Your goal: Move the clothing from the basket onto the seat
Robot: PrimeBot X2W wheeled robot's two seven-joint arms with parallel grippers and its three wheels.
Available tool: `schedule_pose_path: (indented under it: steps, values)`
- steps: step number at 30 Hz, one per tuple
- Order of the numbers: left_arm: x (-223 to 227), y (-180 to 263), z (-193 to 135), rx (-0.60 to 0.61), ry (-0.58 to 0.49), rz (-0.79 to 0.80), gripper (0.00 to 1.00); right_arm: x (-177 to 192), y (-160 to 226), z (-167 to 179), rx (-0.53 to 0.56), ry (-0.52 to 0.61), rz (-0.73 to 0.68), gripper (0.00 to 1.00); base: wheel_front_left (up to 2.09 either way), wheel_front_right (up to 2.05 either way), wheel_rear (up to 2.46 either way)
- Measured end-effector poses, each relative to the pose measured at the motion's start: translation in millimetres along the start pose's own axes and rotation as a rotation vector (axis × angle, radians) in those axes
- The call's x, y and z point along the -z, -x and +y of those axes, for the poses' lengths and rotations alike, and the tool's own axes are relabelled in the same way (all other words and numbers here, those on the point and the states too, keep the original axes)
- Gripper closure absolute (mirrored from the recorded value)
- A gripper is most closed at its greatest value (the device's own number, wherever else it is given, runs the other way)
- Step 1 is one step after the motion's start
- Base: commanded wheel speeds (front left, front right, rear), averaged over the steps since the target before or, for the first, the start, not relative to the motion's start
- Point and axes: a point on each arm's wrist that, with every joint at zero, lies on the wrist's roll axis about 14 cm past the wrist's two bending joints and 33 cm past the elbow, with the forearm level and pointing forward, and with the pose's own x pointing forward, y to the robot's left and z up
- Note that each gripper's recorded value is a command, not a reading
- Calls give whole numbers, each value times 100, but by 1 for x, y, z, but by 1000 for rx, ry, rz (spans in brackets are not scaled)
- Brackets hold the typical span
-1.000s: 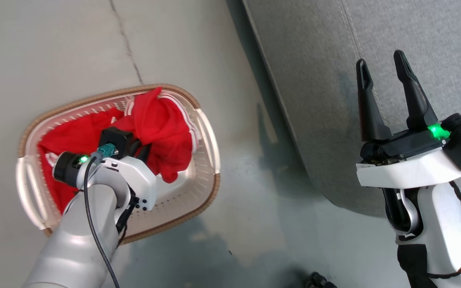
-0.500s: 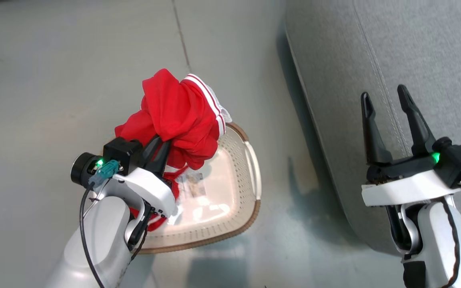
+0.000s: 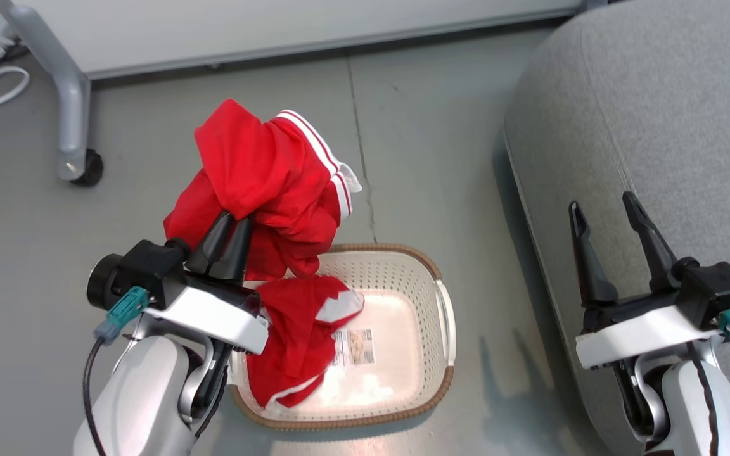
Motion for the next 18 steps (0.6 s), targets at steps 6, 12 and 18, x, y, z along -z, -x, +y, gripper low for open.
schedule_pose_path:
  steps: [6, 12, 18]
  values:
    - [-50, 20, -1, -23, -8, -132, 100, -12, 13, 11, -21, -15, -16, 0, 0, 0, 0]
    - [-83, 38, -12, -7, -17, -219, 100, -20, 26, 19, -36, -24, -24, 0, 0, 0, 0]
    - [-91, 56, -27, 11, -15, -232, 100, -24, 43, 21, -32, -42, -30, 0, 0, 0, 0]
